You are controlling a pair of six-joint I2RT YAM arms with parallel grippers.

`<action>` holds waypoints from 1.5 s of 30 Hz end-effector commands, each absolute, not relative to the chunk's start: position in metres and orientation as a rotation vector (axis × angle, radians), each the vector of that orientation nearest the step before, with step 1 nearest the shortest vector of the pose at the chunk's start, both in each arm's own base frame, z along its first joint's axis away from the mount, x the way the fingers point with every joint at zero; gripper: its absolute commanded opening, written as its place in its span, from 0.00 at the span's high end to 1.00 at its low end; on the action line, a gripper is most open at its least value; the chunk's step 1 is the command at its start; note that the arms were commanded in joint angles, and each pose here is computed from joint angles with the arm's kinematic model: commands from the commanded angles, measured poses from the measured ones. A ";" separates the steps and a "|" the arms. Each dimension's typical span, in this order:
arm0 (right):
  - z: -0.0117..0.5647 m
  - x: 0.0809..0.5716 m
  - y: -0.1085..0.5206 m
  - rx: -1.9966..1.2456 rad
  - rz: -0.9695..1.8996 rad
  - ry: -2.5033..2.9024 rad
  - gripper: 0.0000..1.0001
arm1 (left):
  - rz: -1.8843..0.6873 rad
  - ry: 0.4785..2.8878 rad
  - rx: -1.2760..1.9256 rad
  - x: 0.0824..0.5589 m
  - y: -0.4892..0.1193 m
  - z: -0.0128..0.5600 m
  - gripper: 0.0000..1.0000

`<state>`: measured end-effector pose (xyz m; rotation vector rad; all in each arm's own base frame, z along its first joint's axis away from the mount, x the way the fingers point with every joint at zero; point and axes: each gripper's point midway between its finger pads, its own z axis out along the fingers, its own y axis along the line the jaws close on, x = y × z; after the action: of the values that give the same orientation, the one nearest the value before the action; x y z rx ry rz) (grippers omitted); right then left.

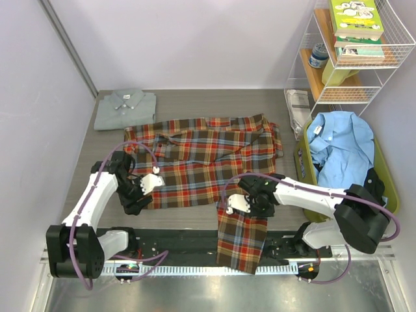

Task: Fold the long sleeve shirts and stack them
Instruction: Fold the shirt

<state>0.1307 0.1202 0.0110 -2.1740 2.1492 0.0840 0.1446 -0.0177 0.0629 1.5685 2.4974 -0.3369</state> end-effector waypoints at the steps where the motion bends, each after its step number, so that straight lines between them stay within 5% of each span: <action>1: 0.013 0.135 0.133 -2.112 0.122 2.112 0.99 | -0.240 2.423 1.767 0.151 -0.001 0.061 0.40; 16: 0.031 0.140 0.134 -2.062 0.137 2.136 0.99 | -0.131 2.327 1.942 0.161 0.013 0.009 0.51; 20: 0.035 0.143 0.133 -2.054 0.132 2.130 0.99 | -0.170 2.313 1.981 0.163 0.012 0.010 0.84; 23: 0.048 0.147 0.135 -2.014 0.175 2.135 0.99 | -0.201 2.305 1.981 0.156 0.009 0.020 1.00; 33: 0.076 0.156 0.132 -1.966 0.182 2.102 0.99 | -0.280 2.265 1.888 0.156 0.006 0.054 1.00; 35: 0.074 0.156 0.132 -1.965 0.187 2.107 0.99 | -0.306 2.263 1.884 0.156 0.003 0.051 0.84; 36: 0.073 0.156 0.132 -1.963 0.189 2.111 0.99 | -0.312 2.274 1.873 0.154 0.002 0.047 0.83; 39: 0.074 0.159 0.135 -1.953 0.197 2.115 0.99 | -0.254 2.276 1.850 0.164 0.005 0.040 0.98; 41: 0.076 0.161 0.136 -1.946 0.201 2.116 0.99 | -0.271 2.284 1.873 0.160 0.006 0.037 0.98; 43: 0.076 0.163 0.136 -1.947 0.194 2.118 0.99 | -0.322 2.264 1.917 0.152 0.004 0.036 0.71; 45: 0.076 0.163 0.136 -1.947 0.194 2.122 0.99 | -0.294 2.258 1.918 0.153 0.004 0.032 0.61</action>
<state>0.1540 0.1280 0.0644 -1.9597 2.1569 0.1855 0.1579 0.0089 0.0371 1.8933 2.2899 -0.2644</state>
